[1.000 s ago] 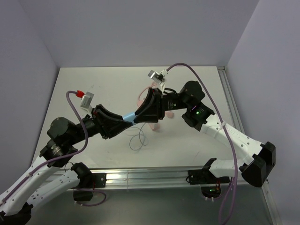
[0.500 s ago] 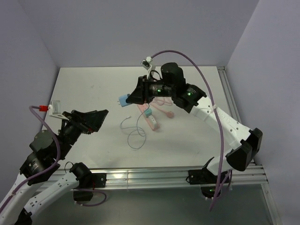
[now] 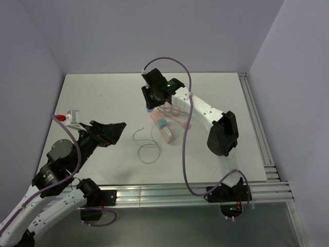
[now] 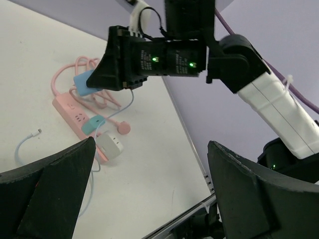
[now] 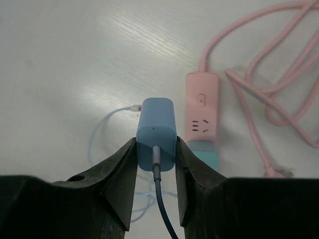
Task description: Insert the plug
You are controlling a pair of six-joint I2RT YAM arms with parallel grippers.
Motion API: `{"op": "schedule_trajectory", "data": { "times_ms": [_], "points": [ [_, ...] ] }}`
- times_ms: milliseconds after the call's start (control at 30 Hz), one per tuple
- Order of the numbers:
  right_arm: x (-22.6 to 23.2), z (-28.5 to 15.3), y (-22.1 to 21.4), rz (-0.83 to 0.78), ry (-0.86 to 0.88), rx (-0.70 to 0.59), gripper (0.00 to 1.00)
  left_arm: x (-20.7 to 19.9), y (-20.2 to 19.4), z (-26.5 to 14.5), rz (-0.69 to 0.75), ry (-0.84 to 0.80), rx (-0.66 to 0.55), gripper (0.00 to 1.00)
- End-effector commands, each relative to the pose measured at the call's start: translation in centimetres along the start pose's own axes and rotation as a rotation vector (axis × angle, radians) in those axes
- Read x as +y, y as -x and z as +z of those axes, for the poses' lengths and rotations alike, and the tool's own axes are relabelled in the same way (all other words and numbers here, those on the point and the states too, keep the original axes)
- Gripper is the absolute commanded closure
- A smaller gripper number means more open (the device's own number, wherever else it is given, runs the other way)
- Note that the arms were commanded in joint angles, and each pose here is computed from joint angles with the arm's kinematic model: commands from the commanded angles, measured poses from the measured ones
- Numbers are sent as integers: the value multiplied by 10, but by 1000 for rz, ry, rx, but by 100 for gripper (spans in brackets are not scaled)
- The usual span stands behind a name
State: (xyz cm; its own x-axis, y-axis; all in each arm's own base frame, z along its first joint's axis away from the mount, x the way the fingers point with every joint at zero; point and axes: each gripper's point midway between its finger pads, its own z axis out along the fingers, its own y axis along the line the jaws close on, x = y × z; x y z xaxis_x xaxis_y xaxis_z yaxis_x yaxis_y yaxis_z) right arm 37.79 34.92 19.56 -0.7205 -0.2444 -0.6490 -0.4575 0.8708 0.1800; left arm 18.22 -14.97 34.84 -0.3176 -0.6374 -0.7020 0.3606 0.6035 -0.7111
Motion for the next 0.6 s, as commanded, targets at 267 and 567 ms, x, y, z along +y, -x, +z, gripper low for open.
{"op": "schedule_trajectory", "data": {
  "times_ms": [267, 567],
  "points": [
    [-53, 28, -23, -70, -227, 130, 100, 5, -9, 5, 17, -17, -2, 1],
    [-53, 38, -44, -71, -213, 196, 100, 7, -10, 6, 40, -15, -3, 1]
  ]
}}
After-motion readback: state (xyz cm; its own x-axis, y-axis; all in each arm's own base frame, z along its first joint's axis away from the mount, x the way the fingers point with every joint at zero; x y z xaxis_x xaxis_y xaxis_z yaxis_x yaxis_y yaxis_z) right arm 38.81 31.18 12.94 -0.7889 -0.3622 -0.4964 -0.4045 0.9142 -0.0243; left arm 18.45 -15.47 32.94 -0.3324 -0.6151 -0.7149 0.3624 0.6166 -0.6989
